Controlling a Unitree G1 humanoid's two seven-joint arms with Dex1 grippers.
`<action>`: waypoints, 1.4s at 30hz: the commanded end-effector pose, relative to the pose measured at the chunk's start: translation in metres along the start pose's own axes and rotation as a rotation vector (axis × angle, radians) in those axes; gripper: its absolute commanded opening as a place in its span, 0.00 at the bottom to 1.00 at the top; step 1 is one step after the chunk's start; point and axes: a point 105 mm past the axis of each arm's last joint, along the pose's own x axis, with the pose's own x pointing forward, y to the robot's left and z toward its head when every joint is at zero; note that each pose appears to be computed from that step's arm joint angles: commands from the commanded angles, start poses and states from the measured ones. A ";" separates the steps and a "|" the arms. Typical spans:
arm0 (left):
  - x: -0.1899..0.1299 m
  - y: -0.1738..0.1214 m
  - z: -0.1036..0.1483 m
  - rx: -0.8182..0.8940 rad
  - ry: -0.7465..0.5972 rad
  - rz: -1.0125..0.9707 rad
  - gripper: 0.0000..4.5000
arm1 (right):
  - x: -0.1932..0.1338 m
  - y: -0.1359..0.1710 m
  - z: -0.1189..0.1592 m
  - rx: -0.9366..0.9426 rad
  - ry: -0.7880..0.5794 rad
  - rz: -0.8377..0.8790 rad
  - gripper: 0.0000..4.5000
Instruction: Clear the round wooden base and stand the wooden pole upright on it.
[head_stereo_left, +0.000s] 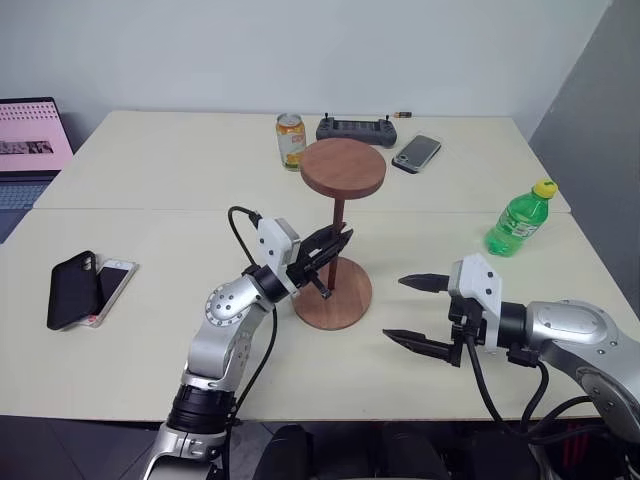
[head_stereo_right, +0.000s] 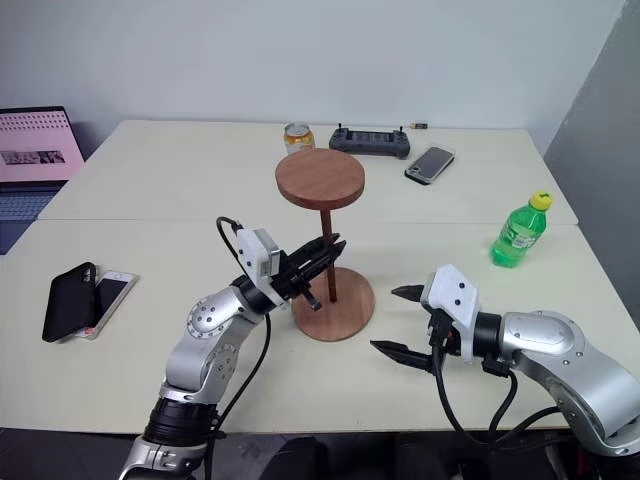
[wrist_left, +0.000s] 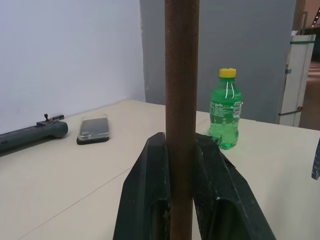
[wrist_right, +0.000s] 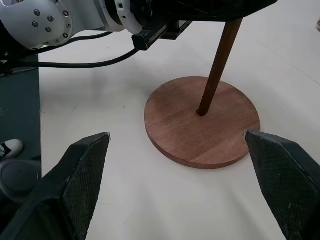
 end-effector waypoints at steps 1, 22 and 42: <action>0.002 -0.004 0.003 0.004 -0.022 0.000 0.06 | -0.003 0.001 0.009 -0.046 -0.018 0.001 1.00; -0.007 -0.004 0.001 -0.009 0.001 0.016 0.06 | -0.003 0.000 0.010 -0.049 -0.017 0.008 1.00; -0.002 0.001 0.003 0.013 -0.023 0.046 0.06 | -0.006 -0.003 0.008 -0.070 0.023 -0.001 1.00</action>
